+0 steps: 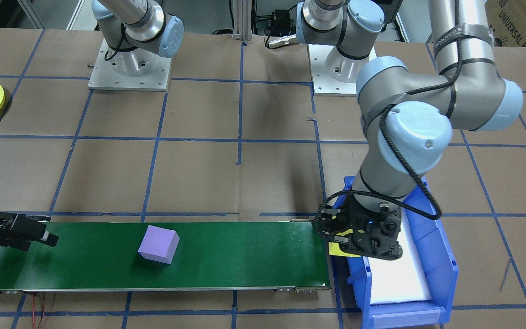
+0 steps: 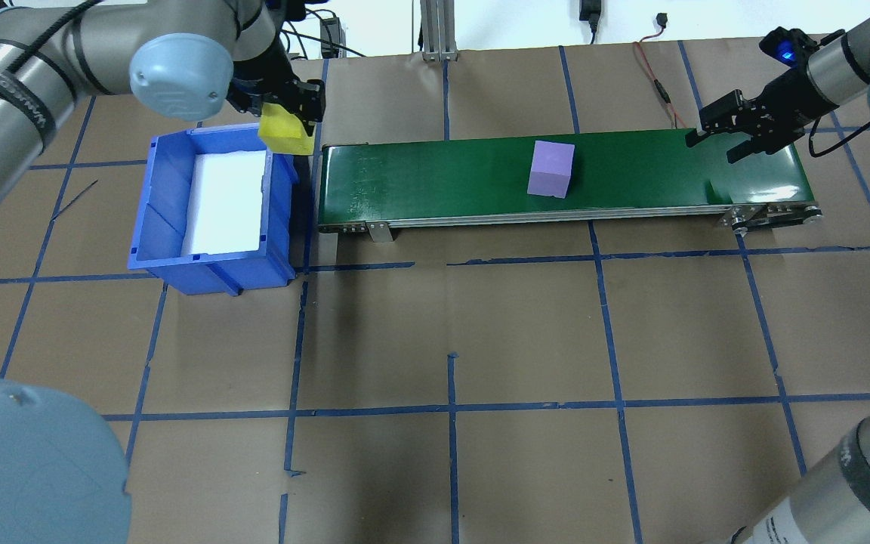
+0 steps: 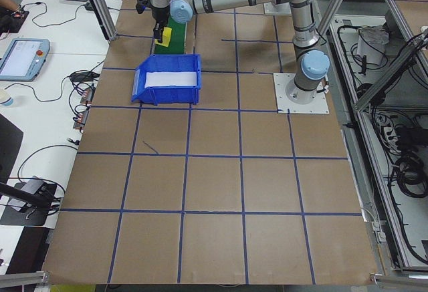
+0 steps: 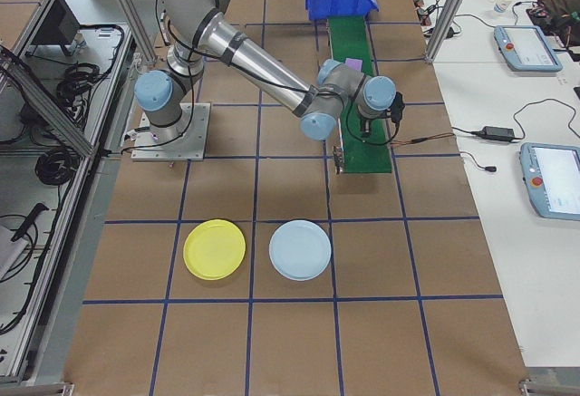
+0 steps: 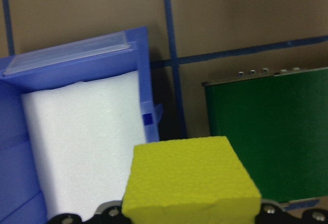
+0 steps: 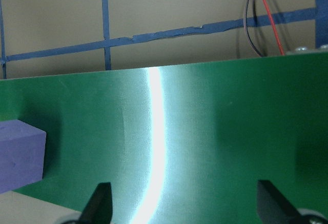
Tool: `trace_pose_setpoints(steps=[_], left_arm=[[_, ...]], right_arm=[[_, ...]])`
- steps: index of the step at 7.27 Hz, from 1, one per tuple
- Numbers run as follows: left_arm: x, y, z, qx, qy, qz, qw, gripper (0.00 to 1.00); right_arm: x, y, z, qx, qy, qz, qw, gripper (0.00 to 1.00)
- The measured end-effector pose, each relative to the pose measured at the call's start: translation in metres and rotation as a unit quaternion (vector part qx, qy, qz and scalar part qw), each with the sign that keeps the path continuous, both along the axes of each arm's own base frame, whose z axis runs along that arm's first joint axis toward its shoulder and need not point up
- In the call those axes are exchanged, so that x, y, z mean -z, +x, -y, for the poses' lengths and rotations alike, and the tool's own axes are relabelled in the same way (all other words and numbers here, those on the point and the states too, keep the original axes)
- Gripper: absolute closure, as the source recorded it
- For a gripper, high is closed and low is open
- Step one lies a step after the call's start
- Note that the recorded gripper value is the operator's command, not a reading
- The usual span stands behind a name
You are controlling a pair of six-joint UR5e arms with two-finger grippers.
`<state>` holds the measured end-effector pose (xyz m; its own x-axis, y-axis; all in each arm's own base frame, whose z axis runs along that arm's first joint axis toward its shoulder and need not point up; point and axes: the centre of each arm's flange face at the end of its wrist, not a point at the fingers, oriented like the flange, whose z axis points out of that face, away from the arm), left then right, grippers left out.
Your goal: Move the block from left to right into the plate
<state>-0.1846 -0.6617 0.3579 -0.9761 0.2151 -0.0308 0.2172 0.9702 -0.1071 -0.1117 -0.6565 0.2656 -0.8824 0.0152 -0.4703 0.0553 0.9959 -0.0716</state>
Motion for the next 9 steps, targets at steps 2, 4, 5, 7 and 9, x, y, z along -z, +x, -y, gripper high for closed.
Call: trace_pose_setpoints(steps=[2,4,5,7,9], left_arm=[[0.042,-0.042,-0.006,0.026,0.028,0.000,0.999,0.53],[0.082,-0.063,-0.011,0.012,0.043,-0.001,0.999,0.53],[0.091,-0.067,-0.010,0.004,0.037,-0.003,0.999,0.52],[0.097,-0.069,-0.008,-0.004,0.029,-0.005,1.000,0.00],[0.087,-0.069,-0.010,-0.009,0.020,-0.009,1.000,0.00]], right_arm=[[0.004,0.001,-0.002,0.002,0.006,0.002,1.000,0.00],[0.004,0.001,-0.003,0.003,0.007,0.002,1.000,0.00],[0.003,0.001,-0.003,0.004,0.008,0.002,1.000,0.00],[0.001,0.001,-0.003,0.011,0.011,0.003,1.000,0.00],[0.000,0.002,-0.003,0.015,0.012,0.003,1.000,0.00]])
